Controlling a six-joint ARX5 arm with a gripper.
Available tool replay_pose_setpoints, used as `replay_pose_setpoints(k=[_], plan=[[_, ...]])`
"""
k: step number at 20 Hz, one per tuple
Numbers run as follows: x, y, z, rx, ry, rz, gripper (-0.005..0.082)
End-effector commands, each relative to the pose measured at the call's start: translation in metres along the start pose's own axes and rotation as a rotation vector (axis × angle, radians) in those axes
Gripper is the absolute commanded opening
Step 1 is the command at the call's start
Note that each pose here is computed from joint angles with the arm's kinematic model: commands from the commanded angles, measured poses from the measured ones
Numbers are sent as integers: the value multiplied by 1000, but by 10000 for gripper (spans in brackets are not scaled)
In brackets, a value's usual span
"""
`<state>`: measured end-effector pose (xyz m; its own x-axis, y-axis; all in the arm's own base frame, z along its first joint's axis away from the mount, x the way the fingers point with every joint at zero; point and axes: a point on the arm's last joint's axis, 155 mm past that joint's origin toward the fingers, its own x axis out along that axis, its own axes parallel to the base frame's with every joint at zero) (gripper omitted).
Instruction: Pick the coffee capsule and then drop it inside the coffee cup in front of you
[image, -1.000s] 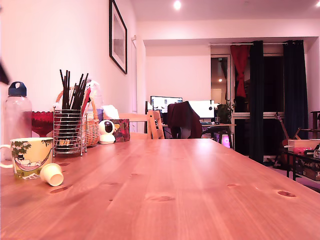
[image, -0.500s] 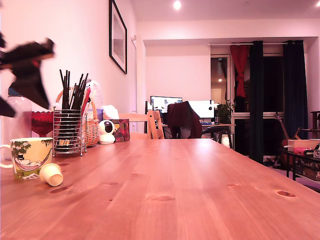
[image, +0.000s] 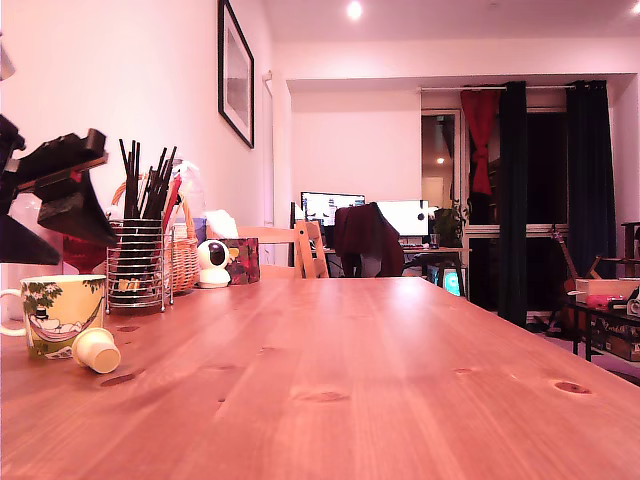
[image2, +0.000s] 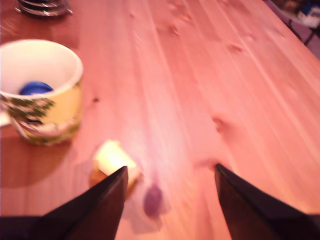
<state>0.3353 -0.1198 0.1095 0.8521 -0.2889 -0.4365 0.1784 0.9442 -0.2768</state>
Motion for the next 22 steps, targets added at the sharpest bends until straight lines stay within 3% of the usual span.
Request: replay_pose_setpoints(k=[1, 3, 5, 6, 8, 12, 16, 22], plan=[[6, 10, -11, 3, 19, 19, 500], [12, 14, -13, -23, 20, 27, 500], [19, 16, -18, -108, 24, 31, 500], [23, 16, -20, -117, 26, 31, 500], [29, 17, -24, -184, 29, 33, 500], [37, 19, -29, -247, 32, 36, 498], [46, 19, -30, -293, 43, 43, 498], [64, 22, -29, -300, 71, 73, 498]])
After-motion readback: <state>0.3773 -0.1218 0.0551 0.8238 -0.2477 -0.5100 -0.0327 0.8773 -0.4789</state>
